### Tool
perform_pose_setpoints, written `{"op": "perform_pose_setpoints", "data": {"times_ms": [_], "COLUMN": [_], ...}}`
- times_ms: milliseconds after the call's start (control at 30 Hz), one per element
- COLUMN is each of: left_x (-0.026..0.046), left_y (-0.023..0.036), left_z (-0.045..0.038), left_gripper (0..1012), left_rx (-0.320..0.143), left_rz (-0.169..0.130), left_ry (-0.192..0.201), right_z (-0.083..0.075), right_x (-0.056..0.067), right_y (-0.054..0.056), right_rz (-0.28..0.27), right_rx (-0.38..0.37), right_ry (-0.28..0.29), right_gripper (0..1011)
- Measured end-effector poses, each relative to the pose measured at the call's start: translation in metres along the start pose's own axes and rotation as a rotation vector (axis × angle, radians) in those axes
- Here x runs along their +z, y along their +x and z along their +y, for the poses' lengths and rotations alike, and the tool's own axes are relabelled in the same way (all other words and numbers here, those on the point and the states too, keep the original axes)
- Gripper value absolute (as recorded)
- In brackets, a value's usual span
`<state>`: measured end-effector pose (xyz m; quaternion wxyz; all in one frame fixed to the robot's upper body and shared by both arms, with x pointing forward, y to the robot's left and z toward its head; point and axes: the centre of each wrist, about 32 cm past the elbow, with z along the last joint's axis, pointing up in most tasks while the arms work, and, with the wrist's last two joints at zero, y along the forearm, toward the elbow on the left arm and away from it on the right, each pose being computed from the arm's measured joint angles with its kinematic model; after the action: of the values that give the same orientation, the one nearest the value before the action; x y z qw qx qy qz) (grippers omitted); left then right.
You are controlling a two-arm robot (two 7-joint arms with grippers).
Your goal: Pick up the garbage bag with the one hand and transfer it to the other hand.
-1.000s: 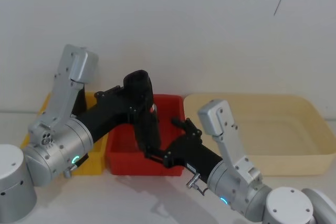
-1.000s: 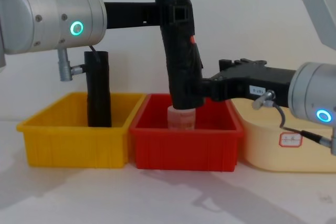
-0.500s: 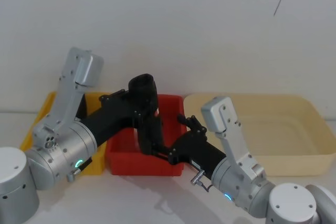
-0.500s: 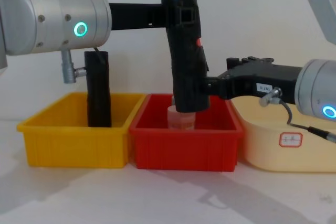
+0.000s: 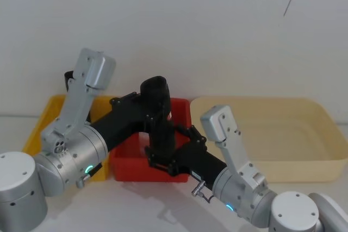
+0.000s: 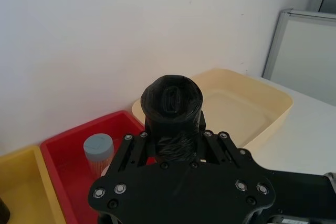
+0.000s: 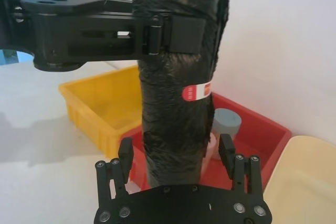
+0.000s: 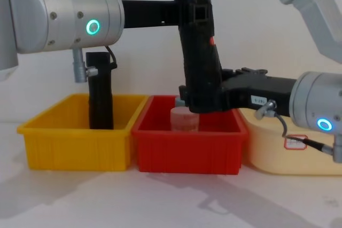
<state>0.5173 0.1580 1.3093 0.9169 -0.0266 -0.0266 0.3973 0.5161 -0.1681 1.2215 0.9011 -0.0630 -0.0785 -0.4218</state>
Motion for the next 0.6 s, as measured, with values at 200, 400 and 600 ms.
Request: {"op": "perform_pose_setpoints", "data": {"times_ms": [200,400,600], "left_x": [0.0004,0.0008,0.0003], "left_y": [-0.0016,-0.0039,-0.0058], "left_z": [-0.001,-0.0011,-0.0008], "left_gripper": [379,379,379], "left_rx": [-0.004,-0.013,-0.02], "left_rz": [-0.002,-0.004,-0.003], "left_ry": [0.0,0.003,0.006], "right_z": [0.0025,0.0038,0.0041], "right_x": [-0.0017,-0.0023,-0.002], "right_y": [-0.0011,-0.0015,-0.0011], "right_rz": [0.004,0.006,0.006], "right_rx": [0.009,0.01,0.006], "right_ry": [-0.001,0.001,0.007], "right_gripper": [999,999,999]}}
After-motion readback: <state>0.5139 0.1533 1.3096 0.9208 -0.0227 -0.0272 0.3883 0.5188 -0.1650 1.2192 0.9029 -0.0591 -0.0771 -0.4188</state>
